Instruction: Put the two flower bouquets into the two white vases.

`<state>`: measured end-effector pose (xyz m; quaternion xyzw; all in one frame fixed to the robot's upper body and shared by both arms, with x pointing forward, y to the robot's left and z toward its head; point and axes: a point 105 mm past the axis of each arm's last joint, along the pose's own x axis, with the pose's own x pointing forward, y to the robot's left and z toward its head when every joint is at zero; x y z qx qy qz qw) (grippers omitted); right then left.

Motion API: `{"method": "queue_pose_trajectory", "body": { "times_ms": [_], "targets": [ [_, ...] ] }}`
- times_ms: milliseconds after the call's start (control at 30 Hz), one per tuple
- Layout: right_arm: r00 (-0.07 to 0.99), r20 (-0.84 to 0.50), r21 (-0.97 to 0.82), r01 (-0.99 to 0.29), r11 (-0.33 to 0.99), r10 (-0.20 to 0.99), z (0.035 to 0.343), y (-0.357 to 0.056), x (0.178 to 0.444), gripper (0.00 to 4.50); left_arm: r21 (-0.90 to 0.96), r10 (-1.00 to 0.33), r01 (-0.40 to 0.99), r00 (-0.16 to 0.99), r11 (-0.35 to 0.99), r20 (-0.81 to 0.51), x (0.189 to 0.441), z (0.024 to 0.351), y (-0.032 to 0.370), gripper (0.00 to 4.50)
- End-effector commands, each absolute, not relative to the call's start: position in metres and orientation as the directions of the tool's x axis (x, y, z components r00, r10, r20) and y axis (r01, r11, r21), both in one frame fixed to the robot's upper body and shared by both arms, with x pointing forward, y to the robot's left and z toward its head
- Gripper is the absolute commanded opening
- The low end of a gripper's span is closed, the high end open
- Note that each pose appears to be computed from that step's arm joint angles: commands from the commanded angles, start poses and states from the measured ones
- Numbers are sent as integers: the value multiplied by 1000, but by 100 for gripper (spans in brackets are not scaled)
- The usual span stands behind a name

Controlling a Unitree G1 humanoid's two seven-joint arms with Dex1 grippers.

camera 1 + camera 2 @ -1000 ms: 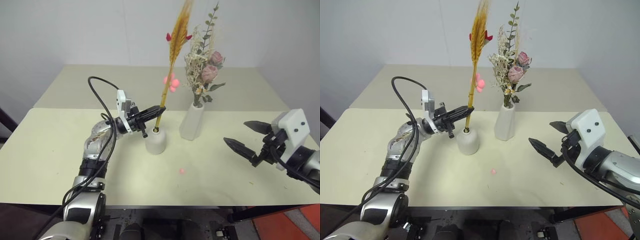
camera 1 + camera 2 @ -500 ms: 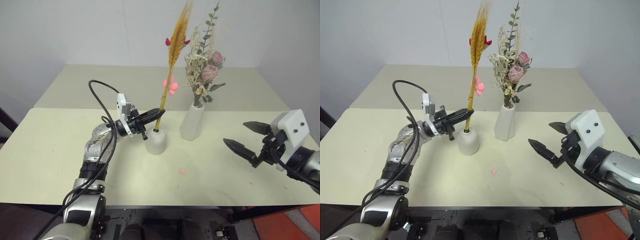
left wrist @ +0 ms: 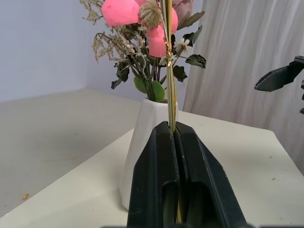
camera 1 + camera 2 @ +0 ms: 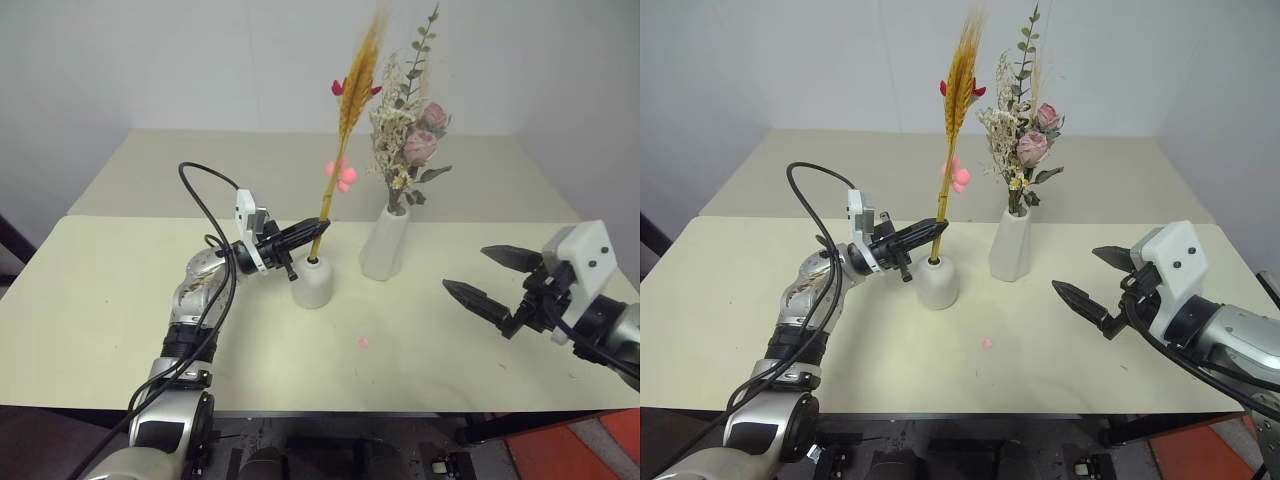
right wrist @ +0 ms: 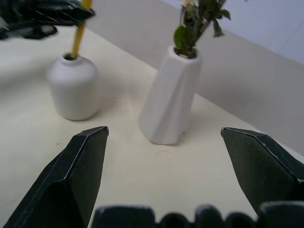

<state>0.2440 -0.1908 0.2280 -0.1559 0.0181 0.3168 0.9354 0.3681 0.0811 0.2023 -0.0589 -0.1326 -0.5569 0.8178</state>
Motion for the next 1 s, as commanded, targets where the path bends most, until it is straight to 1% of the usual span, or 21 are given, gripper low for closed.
{"method": "queue_pose_trajectory", "body": {
  "times_ms": [33,267,367,533,600,733,767,800,867,1000],
  "targets": [
    [759,-91,-302,-638,708,645,240,-184,232,450,81,-897,925,334,371,289,366,206,79,7],
    [769,-131,-313,-631,710,626,232,-186,233,450,82,-907,934,313,348,280,362,206,80,7],
    [777,-148,-313,-624,716,612,229,-188,235,450,60,-908,941,301,332,292,361,208,83,64],
    [765,-148,-300,-639,708,627,227,-188,234,450,89,-920,949,267,303,286,352,209,87,223],
    [765,-130,-293,-637,713,631,229,-188,235,450,82,-921,950,267,301,285,348,205,89,286],
    [771,-135,-307,-630,713,623,227,-189,237,450,84,-923,944,290,320,253,344,198,93,418],
    [771,-137,-310,-630,712,622,226,-189,237,450,92,-921,938,304,334,243,343,196,96,440],
    [775,-141,-315,-625,714,616,226,-190,238,450,100,-919,931,321,351,230,342,194,101,448],
    [780,-145,-320,-619,717,609,225,-191,238,450,112,-915,923,340,369,215,340,193,107,448],
    [783,-151,-322,-616,719,603,224,-193,237,450,143,-899,893,400,426,180,329,197,137,448]
  ]
}}
